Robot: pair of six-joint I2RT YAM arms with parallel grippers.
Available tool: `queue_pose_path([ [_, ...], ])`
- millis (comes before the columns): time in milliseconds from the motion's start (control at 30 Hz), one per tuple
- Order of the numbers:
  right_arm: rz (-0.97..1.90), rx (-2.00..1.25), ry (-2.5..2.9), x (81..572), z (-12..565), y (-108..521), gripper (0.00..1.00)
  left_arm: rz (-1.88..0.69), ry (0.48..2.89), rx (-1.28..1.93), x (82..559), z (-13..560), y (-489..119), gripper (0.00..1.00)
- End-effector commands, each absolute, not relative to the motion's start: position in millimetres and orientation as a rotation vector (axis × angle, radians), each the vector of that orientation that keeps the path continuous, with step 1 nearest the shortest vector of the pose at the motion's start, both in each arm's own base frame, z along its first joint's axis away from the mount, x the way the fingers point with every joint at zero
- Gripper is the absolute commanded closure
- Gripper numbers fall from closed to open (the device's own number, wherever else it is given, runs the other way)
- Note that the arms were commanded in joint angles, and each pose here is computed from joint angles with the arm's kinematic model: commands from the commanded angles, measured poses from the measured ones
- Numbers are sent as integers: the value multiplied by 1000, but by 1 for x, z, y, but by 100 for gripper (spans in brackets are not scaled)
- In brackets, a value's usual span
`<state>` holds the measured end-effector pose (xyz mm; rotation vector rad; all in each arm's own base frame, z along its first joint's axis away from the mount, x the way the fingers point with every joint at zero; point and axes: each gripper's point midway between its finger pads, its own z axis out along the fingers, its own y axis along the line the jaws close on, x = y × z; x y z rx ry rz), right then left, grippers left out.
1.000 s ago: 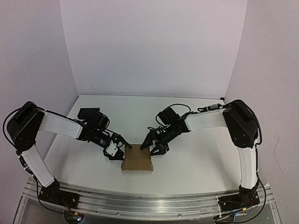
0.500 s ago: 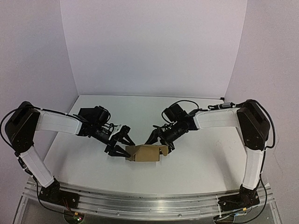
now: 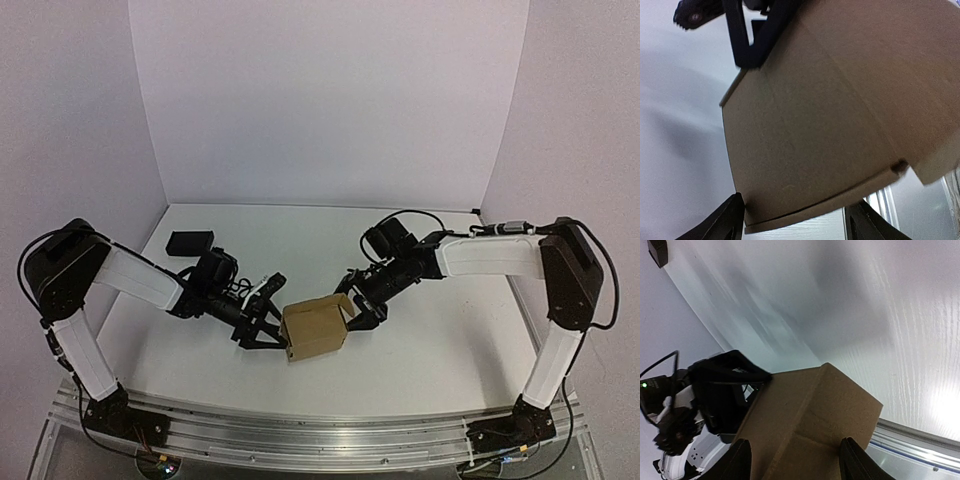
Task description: Fold the paper box
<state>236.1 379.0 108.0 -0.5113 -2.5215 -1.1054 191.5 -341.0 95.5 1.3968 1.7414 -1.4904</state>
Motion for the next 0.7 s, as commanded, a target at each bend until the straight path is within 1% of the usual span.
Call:
queue_pose_path([
  [0,-1201,-557,-2388,215,154,396,40,-1426,1662,1337,202,91,-365,29],
  [167,-1083,-590,-2339,202,120,391,40,-1327,1671,1311,216,72,-371,26],
  [300,-1068,-521,-2336,202,107,395,40,-1263,1599,1391,214,69,-368,25],
  [400,-1025,-531,-2349,197,90,386,39,-1227,1601,1395,219,72,-367,25],
  [500,-1008,-550,-2377,201,77,375,39,-1233,1580,1417,217,81,-366,24],
  [667,-1040,-517,-2439,217,74,372,39,-1277,1532,1470,206,93,-364,21],
])
